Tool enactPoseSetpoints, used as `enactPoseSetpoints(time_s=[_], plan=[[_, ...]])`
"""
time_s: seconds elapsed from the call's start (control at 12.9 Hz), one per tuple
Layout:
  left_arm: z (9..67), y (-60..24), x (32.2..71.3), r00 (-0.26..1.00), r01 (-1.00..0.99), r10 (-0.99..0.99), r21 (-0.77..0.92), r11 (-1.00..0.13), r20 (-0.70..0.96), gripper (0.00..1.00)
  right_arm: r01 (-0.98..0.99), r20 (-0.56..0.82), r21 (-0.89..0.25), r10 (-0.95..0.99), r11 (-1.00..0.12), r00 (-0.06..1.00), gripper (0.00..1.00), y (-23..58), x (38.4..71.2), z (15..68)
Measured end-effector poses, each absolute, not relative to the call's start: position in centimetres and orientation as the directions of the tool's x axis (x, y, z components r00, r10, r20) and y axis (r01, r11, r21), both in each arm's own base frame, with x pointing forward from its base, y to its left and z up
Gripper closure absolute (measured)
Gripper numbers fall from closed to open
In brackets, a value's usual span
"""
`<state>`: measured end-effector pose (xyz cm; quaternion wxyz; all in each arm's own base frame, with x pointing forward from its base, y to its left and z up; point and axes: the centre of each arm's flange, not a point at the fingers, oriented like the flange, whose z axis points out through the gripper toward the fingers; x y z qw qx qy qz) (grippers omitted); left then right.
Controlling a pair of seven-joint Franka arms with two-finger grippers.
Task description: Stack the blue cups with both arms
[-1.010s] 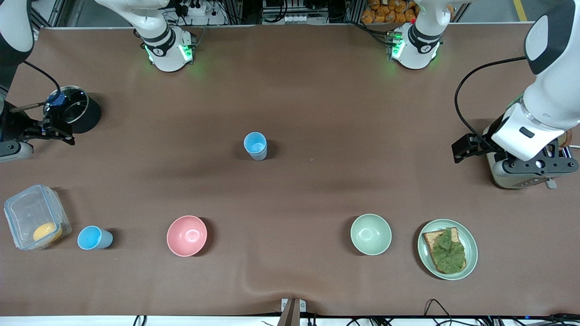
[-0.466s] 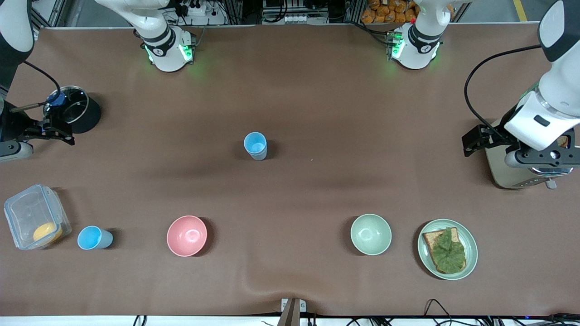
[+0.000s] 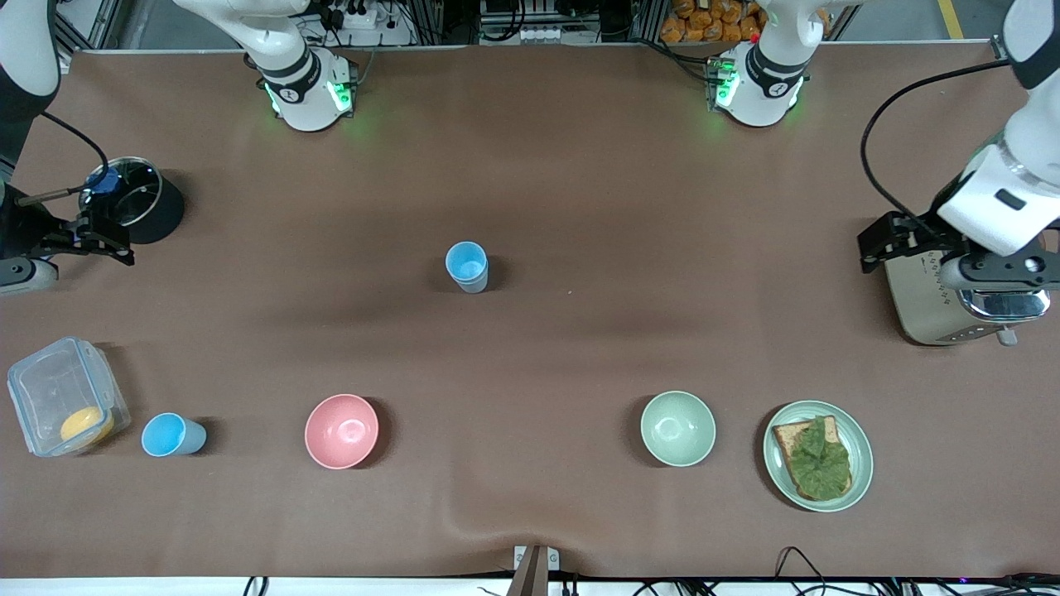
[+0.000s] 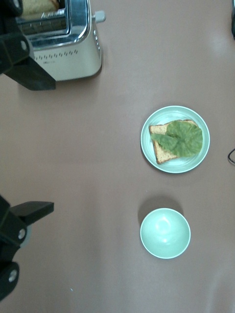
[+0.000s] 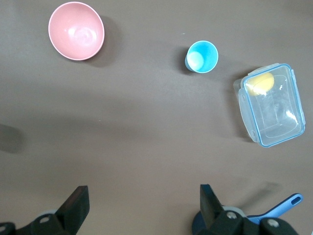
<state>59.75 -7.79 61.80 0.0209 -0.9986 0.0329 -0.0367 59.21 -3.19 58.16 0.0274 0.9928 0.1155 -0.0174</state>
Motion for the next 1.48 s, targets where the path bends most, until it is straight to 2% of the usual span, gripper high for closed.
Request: enactPoseSetpoints(time_s=[0.31, 1.01, 1.48], plan=[[61.9, -5.2, 59.2, 0.996, -0.079, -0.08, -0.031, -0.996, 0.033, 0.0, 0.231, -0.051, 0.048, 0.228, -0.972, 0.972, 0.0, -3.2, 59.1, 58.1], [62.2, -5.3, 56.8, 0.996, -0.082, -0.081, -0.038, -0.996, -0.024, 0.0, 0.238, -0.037, 0.052, 0.236, -0.97, 0.971, 0.0, -2.7, 59.2, 58.4], [62.5, -5.8, 55.6, 0.996, -0.081, -0.081, 0.003, -0.997, -0.035, 0.0, 0.229, -0.074, 0.041, 0.226, -0.973, 0.971, 0.0, -3.2, 58.8, 57.9]])
